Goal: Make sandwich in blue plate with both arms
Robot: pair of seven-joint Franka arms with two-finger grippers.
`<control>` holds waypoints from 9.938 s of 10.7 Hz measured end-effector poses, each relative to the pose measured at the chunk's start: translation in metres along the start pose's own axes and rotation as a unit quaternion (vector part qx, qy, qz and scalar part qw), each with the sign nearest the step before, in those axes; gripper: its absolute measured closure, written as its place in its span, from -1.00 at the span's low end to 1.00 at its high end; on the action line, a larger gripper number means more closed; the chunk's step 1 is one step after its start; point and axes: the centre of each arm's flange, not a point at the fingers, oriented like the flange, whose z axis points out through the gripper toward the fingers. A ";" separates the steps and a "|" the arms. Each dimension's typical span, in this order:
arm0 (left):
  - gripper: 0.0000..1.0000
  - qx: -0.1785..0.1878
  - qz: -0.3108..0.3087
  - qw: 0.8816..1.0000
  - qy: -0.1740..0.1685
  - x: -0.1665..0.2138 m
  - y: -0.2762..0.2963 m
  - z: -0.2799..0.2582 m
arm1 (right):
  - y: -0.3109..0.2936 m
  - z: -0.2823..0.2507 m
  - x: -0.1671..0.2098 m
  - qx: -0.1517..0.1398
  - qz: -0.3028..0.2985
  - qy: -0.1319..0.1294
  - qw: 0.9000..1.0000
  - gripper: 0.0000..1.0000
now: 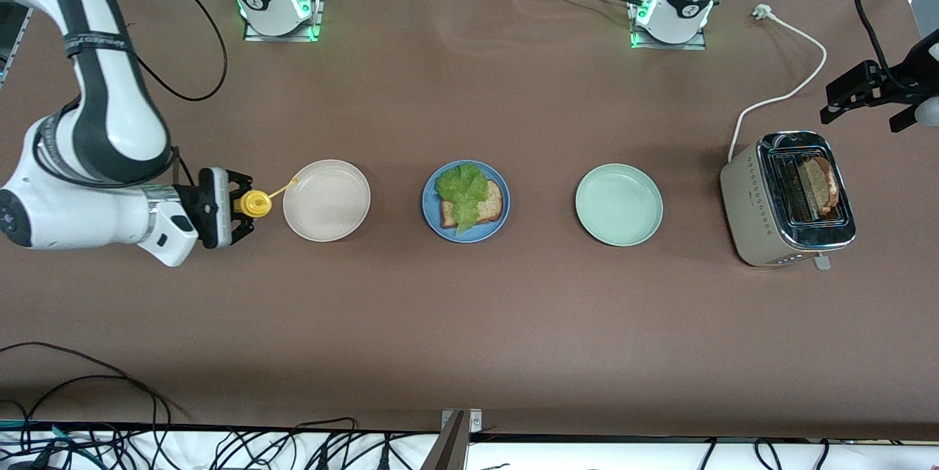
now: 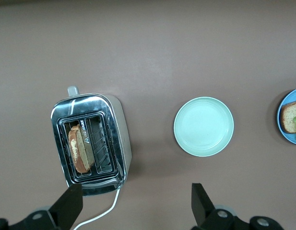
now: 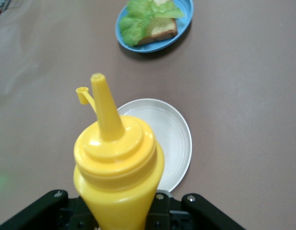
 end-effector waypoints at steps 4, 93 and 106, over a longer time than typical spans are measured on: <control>-1.00 0.000 0.001 1.000 0.000 -0.001 0.001 0.000 | -0.005 0.014 -0.090 0.023 -0.112 0.092 0.989 0.81; 0.83 0.004 0.086 0.996 -0.009 -0.011 0.244 0.165 | -0.150 -0.226 -0.006 -0.297 0.681 -0.035 0.668 -1.00; 0.83 -0.272 -0.051 0.960 -0.035 0.031 0.416 0.299 | -0.151 -0.232 -0.008 -0.287 0.719 0.009 0.634 -1.00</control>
